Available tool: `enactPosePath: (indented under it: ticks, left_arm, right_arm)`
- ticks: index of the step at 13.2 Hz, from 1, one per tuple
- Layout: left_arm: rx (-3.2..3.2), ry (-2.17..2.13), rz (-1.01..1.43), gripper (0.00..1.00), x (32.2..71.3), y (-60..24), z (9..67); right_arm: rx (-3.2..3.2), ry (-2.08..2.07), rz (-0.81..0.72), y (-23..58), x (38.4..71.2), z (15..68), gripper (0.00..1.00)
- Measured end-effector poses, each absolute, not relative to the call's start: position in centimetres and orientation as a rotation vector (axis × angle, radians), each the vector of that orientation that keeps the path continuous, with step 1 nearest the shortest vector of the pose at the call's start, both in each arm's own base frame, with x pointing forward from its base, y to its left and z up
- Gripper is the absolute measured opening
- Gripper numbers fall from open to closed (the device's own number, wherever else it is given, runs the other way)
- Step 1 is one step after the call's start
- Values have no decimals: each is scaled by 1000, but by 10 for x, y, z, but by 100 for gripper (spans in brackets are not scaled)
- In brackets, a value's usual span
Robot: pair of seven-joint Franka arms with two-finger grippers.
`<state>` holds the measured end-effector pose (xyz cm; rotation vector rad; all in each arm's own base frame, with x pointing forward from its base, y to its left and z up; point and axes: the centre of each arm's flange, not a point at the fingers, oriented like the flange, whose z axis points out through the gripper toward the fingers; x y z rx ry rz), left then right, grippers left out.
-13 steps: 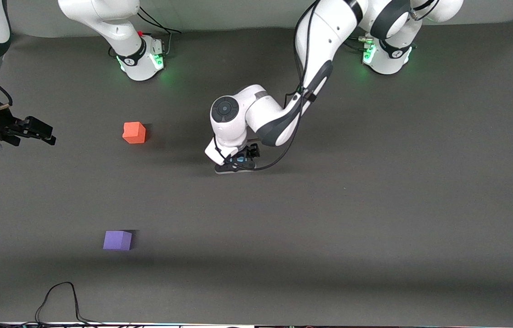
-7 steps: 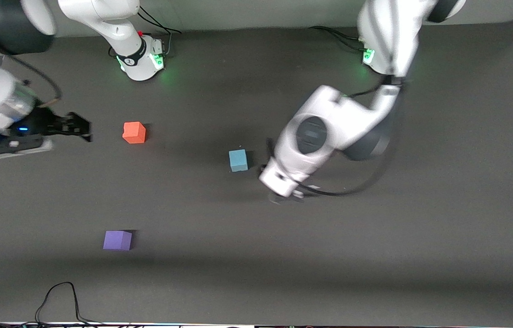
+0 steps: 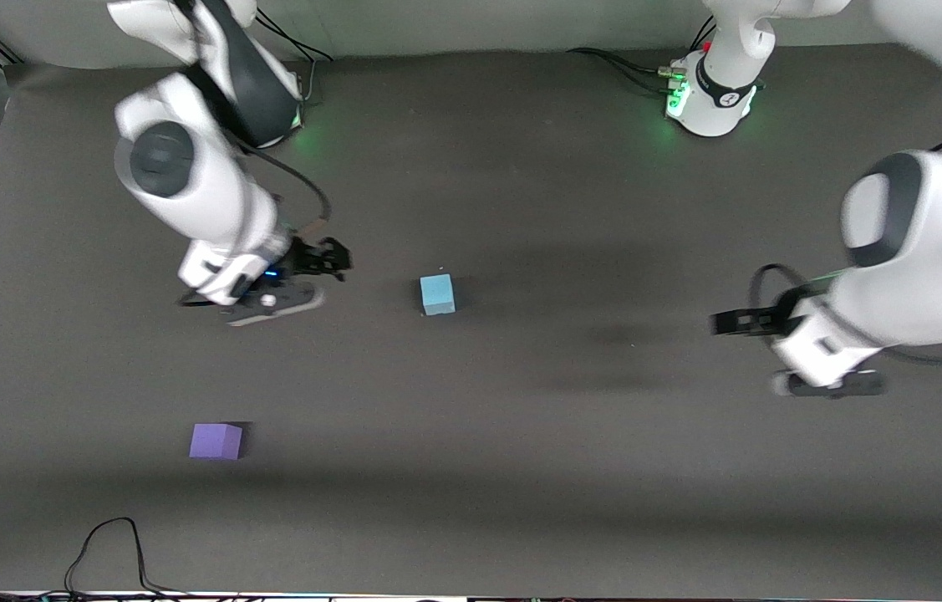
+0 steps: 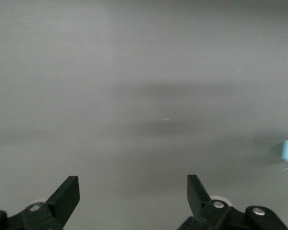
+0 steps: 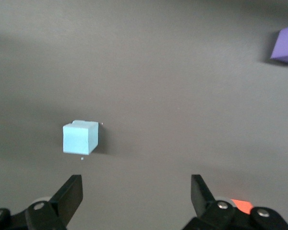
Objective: Place blue block between orange and purple blocks
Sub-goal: 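Close the right gripper around the blue cube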
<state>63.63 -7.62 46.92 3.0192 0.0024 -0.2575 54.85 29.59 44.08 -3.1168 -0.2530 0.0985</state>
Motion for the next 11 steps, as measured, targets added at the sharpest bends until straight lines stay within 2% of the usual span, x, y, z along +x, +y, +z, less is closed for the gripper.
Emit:
enactPosePath:
  ticks: [4,8,11]
  left_arm:
    - [3049,-46,-203,100,603,-12,513]
    - [3084,-61,-152,100,567,-9,576]
    - [3098,-66,-123,100,561,-9,589]
  right_arm:
    - [-3104,-129,76,367,509,343,100]
    - [-3140,-94,-5,387,474,269,100]
    - [-3145,-65,-80,409,454,218,100]
